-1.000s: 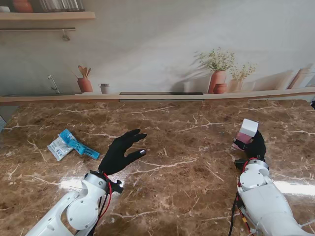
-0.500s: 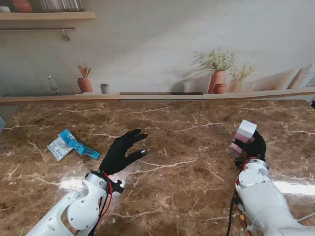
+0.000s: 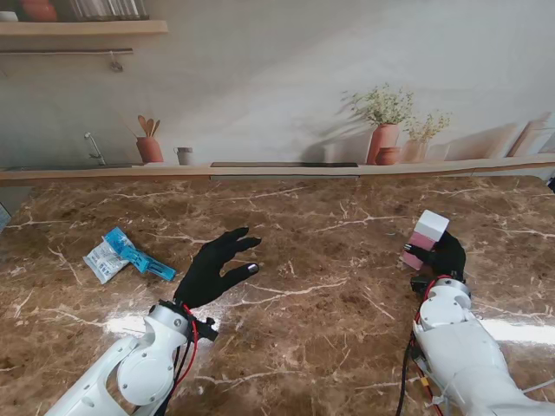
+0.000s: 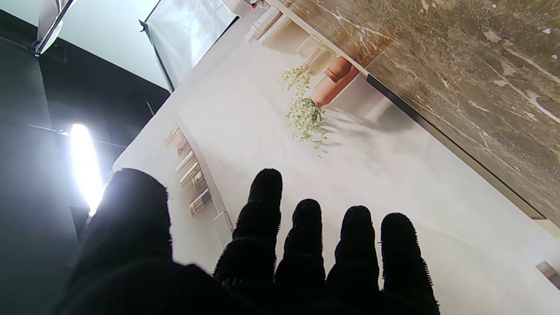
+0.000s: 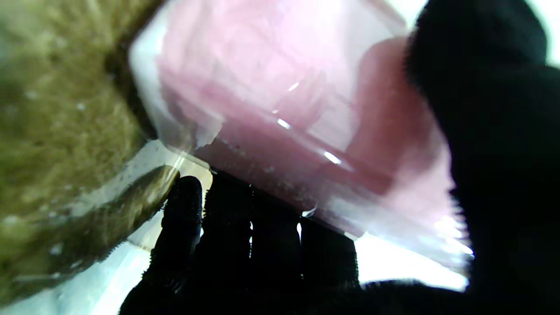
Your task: Fill the seasoning bottle
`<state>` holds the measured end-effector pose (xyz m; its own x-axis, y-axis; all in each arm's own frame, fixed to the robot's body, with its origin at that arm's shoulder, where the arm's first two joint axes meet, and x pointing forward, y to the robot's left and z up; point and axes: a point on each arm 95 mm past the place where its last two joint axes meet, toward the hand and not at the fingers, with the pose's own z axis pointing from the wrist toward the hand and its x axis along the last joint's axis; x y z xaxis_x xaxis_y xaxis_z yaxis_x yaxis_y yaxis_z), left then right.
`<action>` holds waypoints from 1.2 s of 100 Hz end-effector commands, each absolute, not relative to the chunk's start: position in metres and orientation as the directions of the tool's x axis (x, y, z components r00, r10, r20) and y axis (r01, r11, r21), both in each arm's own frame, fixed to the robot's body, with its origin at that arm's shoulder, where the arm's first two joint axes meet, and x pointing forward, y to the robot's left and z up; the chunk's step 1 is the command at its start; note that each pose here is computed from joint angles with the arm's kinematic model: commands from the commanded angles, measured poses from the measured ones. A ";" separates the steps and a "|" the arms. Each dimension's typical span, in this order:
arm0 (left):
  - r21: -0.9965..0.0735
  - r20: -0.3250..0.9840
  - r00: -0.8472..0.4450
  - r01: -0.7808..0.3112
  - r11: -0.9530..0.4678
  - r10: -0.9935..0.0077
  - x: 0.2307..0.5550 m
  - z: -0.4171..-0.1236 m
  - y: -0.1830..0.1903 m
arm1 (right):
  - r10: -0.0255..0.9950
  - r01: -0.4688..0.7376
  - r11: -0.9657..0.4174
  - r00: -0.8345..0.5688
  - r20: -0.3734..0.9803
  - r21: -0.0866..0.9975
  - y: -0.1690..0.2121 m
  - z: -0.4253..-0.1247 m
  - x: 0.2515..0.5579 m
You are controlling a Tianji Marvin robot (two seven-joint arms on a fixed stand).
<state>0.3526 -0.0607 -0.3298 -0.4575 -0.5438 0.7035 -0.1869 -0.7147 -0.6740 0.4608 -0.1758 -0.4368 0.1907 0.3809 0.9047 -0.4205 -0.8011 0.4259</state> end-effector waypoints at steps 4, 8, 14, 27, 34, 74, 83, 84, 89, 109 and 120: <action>-0.675 0.705 -0.453 -0.190 -0.713 -0.546 0.351 -0.331 -0.061 | 0.367 -0.369 -0.826 0.222 0.903 0.426 -0.169 -0.450 0.454; -0.675 0.704 -0.453 -0.188 -0.714 -0.547 0.351 -0.330 -0.060 | 0.357 -0.365 -0.833 0.220 0.908 0.416 -0.167 -0.451 0.454; -0.675 0.704 -0.452 -0.186 -0.714 -0.548 0.351 -0.330 -0.060 | 0.348 -0.366 -0.837 0.218 0.912 0.407 -0.166 -0.451 0.454; -0.676 0.705 -0.446 -0.185 -0.714 -0.552 0.351 -0.330 -0.059 | 0.322 -0.340 -0.863 0.203 0.925 0.375 -0.159 -0.446 0.453; -0.675 0.706 -0.443 -0.185 -0.715 -0.552 0.351 -0.329 -0.059 | 0.313 -0.323 -0.875 0.193 0.930 0.361 -0.156 -0.441 0.452; -0.682 0.691 -0.465 -0.165 -0.713 -0.554 0.350 -0.320 -0.057 | 0.365 -0.260 -0.895 0.045 0.930 0.364 -0.130 -0.390 0.432; -0.686 0.684 -0.475 -0.160 -0.710 -0.554 0.349 -0.317 -0.057 | 0.366 -0.231 -0.904 0.010 0.930 0.359 -0.118 -0.379 0.424; -0.687 0.683 -0.476 -0.159 -0.709 -0.554 0.349 -0.316 -0.057 | 0.366 -0.227 -0.906 0.005 0.931 0.358 -0.116 -0.378 0.423; -0.689 0.678 -0.483 -0.155 -0.708 -0.554 0.348 -0.314 -0.057 | 0.370 -0.205 -0.910 -0.010 0.929 0.360 -0.108 -0.373 0.419; -0.704 0.658 -0.511 -0.156 -0.693 -0.553 0.347 -0.302 -0.057 | 0.350 -0.098 -0.935 -0.093 0.932 0.342 -0.072 -0.362 0.399; -0.719 0.641 -0.532 -0.165 -0.675 -0.553 0.349 -0.294 -0.058 | 0.343 -0.025 -0.939 -0.129 0.930 0.343 -0.053 -0.359 0.390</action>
